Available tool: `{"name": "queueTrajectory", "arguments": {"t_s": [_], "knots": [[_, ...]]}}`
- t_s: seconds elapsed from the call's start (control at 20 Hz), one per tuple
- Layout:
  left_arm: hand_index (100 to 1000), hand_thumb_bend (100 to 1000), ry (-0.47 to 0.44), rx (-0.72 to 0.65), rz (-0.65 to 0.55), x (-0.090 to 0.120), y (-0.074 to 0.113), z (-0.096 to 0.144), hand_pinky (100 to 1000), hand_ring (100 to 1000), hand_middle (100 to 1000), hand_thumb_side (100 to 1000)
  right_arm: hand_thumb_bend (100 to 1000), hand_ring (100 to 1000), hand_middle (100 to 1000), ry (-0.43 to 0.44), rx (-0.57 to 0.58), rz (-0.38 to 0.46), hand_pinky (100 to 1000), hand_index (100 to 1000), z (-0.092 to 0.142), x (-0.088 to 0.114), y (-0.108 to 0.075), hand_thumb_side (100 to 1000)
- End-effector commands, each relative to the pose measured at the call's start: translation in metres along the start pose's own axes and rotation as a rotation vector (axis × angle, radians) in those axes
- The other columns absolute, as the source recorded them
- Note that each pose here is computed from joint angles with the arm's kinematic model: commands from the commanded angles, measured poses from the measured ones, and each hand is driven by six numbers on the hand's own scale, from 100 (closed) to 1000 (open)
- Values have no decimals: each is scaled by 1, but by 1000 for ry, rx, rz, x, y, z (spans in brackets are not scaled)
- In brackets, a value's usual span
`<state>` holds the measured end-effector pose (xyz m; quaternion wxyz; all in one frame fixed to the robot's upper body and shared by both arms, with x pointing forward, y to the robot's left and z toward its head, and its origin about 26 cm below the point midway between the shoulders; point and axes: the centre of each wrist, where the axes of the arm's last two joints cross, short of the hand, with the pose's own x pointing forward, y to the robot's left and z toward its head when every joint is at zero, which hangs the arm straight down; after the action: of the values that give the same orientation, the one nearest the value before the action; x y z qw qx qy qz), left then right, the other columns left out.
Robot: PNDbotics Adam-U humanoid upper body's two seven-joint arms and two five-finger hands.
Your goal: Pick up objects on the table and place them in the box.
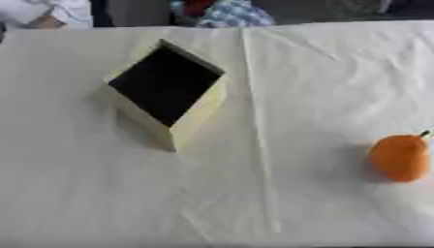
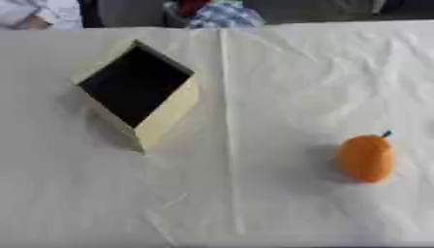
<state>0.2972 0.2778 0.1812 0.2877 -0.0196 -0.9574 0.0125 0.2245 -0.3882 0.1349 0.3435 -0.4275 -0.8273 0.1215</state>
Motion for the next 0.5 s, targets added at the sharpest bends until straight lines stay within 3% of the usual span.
{"name": "queueTrajectory", "arguments": {"t_s": [0.05,0.4,0.5], "knots": [[729,100,-25,-31,-30,7,4,-6,717,785,792,761,100,737,570,-55,145,170,532,797,-6,0,-17,784],[729,100,-20,-42,-38,8,5,-5,717,786,793,761,100,815,712,-44,497,470,727,837,4,-5,-34,831],[729,100,-19,-44,-40,8,5,-5,717,786,793,761,100,822,726,-41,591,533,744,842,4,-6,-37,831]]}}
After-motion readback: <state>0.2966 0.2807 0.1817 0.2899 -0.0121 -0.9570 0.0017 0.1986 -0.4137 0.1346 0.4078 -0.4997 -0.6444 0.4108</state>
